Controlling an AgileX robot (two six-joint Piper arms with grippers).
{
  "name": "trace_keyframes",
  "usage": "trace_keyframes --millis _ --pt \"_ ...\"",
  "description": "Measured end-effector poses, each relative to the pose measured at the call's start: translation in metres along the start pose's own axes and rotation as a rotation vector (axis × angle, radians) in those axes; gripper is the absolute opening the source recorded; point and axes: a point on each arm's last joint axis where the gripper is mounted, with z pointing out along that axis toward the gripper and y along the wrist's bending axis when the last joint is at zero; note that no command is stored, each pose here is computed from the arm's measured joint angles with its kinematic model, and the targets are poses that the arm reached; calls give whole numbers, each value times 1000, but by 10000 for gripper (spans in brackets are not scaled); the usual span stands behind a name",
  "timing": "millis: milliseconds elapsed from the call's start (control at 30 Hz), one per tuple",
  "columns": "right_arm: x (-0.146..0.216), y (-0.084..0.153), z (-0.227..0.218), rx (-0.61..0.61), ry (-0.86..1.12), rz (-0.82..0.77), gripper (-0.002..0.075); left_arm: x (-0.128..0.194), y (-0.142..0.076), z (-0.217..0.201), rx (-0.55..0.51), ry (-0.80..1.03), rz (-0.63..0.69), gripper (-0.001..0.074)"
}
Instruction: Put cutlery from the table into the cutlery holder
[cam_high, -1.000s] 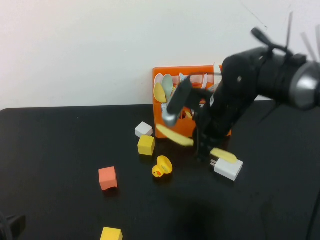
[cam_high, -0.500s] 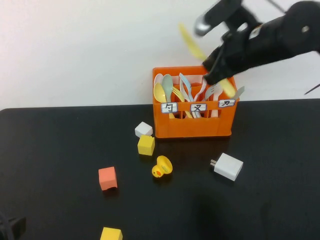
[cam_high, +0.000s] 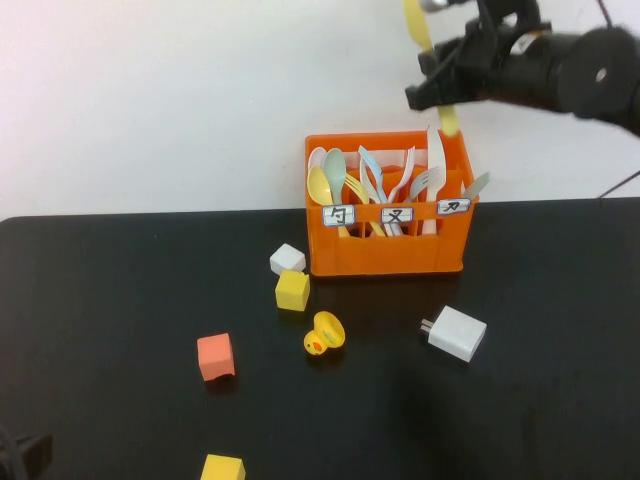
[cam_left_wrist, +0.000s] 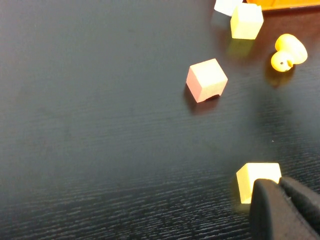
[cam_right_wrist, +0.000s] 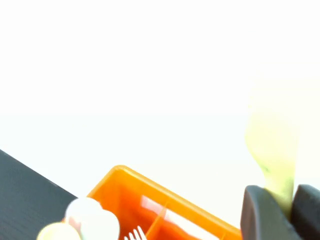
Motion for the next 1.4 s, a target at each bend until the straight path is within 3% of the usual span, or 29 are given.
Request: trace_keyframes --millis 300,633,1067,1400 --pt "50 -3 12 128 -11 130 110 0 0 0 2 -3 0 -1" --pt "87 -4 36 185 8 283 110 -1 -1 0 11 -15 0 -1" --pt "104 -4 48 221 4 327 109 -1 -1 0 11 -15 0 -1" --pt "104 -5 47 224 -23 537 109 -1 -1 0 11 -15 0 -1"
